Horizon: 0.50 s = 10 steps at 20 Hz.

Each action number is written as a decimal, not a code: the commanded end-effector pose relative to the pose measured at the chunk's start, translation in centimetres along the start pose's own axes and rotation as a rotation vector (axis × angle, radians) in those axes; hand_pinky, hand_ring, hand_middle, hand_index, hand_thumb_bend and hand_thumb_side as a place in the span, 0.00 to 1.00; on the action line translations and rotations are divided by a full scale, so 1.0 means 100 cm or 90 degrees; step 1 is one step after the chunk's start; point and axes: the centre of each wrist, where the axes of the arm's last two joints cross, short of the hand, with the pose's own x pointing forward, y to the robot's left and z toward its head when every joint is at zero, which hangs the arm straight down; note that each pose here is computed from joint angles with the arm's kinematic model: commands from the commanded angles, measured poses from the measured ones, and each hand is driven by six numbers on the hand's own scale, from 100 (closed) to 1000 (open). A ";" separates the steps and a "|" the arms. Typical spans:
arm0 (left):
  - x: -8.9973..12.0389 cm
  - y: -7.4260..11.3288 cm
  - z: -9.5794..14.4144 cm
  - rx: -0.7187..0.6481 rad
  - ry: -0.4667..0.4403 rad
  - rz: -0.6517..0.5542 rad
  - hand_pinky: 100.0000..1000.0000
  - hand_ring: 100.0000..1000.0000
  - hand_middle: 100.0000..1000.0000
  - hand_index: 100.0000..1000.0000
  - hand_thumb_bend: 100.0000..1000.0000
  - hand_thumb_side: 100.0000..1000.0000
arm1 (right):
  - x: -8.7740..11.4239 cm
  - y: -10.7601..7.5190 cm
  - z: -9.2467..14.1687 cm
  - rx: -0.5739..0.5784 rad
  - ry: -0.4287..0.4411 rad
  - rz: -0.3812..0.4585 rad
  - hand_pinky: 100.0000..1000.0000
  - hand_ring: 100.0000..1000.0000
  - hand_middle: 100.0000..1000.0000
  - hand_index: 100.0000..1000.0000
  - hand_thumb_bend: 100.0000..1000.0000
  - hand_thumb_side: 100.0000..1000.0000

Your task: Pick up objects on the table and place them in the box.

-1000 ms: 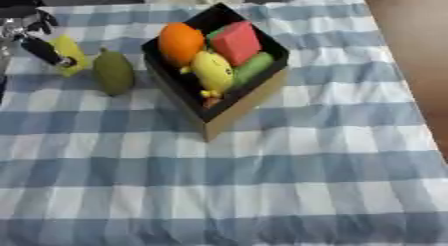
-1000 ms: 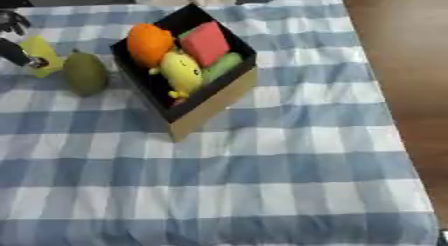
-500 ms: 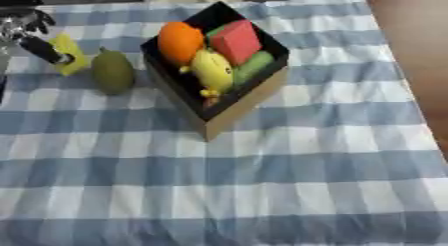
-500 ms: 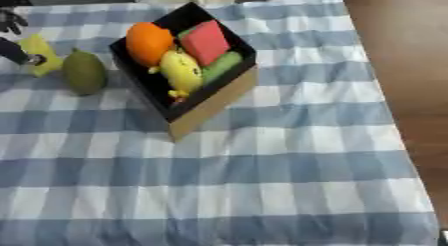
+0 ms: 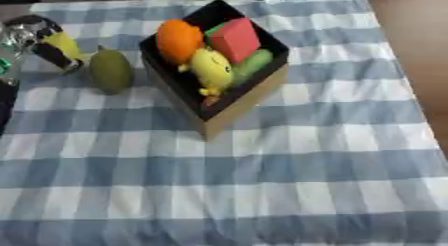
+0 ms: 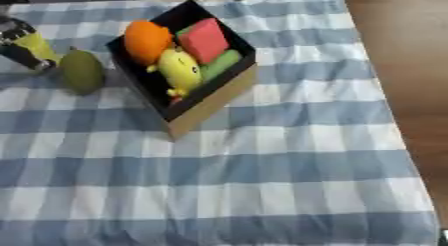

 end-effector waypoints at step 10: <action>-0.005 0.013 0.003 0.022 0.018 0.018 0.86 0.77 0.49 0.80 0.10 0.00 | 0.004 0.000 -0.005 0.058 -0.028 0.042 1.00 1.00 0.22 1.00 0.00 0.41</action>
